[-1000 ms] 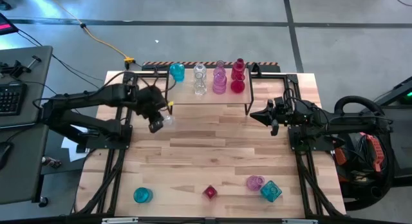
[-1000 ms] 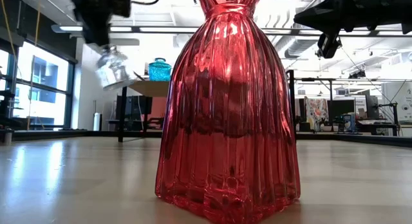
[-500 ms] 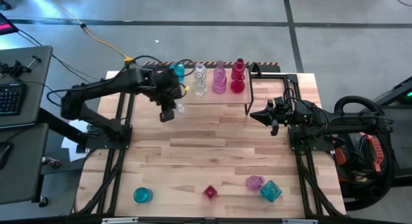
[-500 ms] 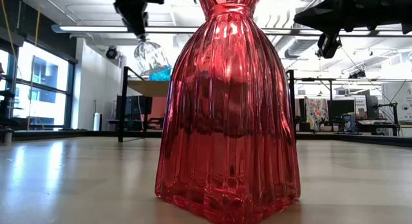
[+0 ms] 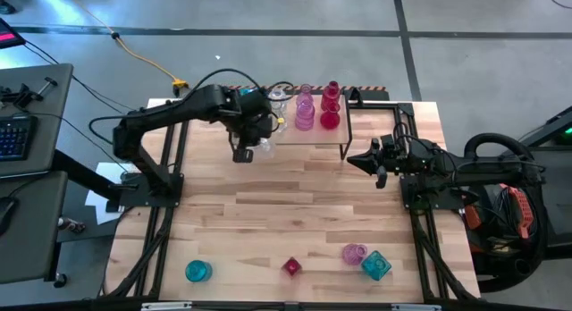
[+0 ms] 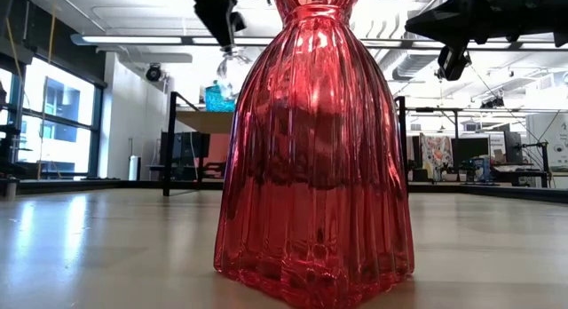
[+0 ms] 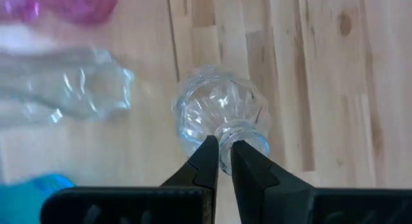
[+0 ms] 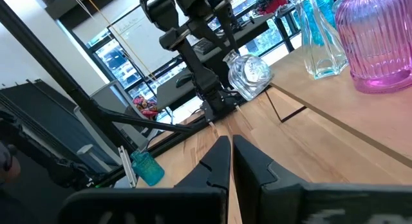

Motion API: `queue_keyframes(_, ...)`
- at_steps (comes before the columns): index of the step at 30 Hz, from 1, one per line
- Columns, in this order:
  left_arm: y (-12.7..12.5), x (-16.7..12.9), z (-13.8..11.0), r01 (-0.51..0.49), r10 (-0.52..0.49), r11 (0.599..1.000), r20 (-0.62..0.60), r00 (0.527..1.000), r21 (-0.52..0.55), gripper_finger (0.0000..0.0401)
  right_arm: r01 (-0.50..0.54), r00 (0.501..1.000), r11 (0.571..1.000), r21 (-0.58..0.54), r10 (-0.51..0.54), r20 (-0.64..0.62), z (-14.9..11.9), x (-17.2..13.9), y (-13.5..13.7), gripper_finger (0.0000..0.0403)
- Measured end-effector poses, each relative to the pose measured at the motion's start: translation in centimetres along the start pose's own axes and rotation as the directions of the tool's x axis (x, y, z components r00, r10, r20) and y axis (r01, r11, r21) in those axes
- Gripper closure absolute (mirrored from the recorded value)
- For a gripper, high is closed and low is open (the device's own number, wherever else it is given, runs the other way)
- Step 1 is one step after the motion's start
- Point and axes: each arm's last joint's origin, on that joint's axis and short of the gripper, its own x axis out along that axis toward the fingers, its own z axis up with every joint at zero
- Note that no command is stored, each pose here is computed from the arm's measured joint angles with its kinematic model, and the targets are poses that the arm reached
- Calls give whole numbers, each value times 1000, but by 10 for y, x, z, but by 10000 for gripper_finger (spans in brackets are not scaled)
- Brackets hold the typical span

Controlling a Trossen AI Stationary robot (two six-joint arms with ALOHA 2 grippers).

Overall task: Sort vases onto shelf
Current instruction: Put the transparent vase on the shelf aligned with the other transparent vase

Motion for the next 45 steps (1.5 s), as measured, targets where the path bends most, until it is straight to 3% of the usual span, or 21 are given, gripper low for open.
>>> queue_keyframes(10,13,7,27,44,-24,970,-85,996,239,382,0,1000,1000,0,0,0,0,0,0,402)
queue_keyframes(22,24,11,38,-38,68,899,-51,996,437,382,0,1000,1000,0,0,0,0,0,0,402)
queue_keyframes(31,26,11,38,-67,113,875,-67,991,480,382,0,1000,1000,0,0,0,0,0,0,402)
queue_keyframes(45,32,21,38,-41,96,880,-93,991,474,382,0,1000,1000,0,0,0,0,0,0,402)
